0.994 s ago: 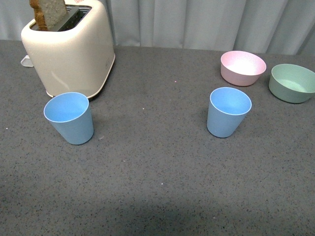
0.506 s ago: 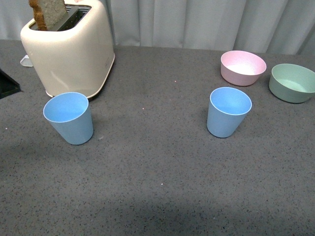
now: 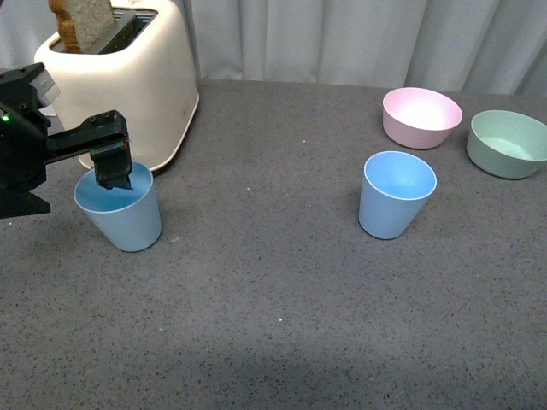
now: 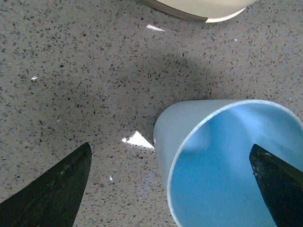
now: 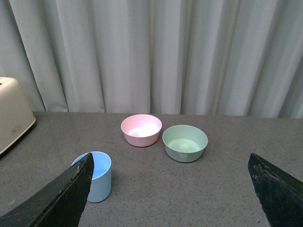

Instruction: Stack blue cups with both arms

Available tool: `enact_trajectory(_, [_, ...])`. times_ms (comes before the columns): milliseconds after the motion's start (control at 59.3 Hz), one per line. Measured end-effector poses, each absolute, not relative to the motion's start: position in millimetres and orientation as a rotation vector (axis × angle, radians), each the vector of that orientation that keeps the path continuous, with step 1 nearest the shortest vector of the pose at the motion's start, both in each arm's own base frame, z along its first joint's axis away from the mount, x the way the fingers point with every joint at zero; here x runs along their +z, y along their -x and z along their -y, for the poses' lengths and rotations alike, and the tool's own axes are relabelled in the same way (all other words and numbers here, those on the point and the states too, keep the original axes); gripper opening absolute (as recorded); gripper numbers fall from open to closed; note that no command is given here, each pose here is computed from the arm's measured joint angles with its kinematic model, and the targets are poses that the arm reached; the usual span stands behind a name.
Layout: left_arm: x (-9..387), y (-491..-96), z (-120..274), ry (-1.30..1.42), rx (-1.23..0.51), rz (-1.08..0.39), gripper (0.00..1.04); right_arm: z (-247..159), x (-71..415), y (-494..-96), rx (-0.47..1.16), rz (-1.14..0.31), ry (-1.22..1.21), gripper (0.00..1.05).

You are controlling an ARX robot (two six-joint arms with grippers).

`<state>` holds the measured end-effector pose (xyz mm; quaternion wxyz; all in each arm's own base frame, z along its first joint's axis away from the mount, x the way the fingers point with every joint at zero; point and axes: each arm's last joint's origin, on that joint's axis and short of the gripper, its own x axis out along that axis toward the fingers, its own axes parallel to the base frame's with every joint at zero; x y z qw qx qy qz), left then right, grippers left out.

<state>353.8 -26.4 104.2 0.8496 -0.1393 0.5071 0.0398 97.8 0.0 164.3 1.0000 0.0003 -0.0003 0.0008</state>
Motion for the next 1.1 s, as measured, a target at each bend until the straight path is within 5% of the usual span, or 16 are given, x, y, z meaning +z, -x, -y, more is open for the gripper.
enact_trajectory(51, [103,-356,27,0.299,0.080,-1.072,0.98,0,164,-98,0.002,0.001,-0.001,0.95])
enact_trajectory(270, [96,-360,28,0.302,0.108,-1.097,0.67,0,164,-98,0.001,0.001,-0.001,0.95])
enact_trajectory(640, [100,-360,36,0.308,0.122,-1.138,0.04,0,164,-98,0.002,0.001,-0.001,0.95])
enact_trajectory(1096, [118,-372,141,0.182,-0.016,-1.116,0.04,0,164,-98,0.002,0.001,0.000,0.95])
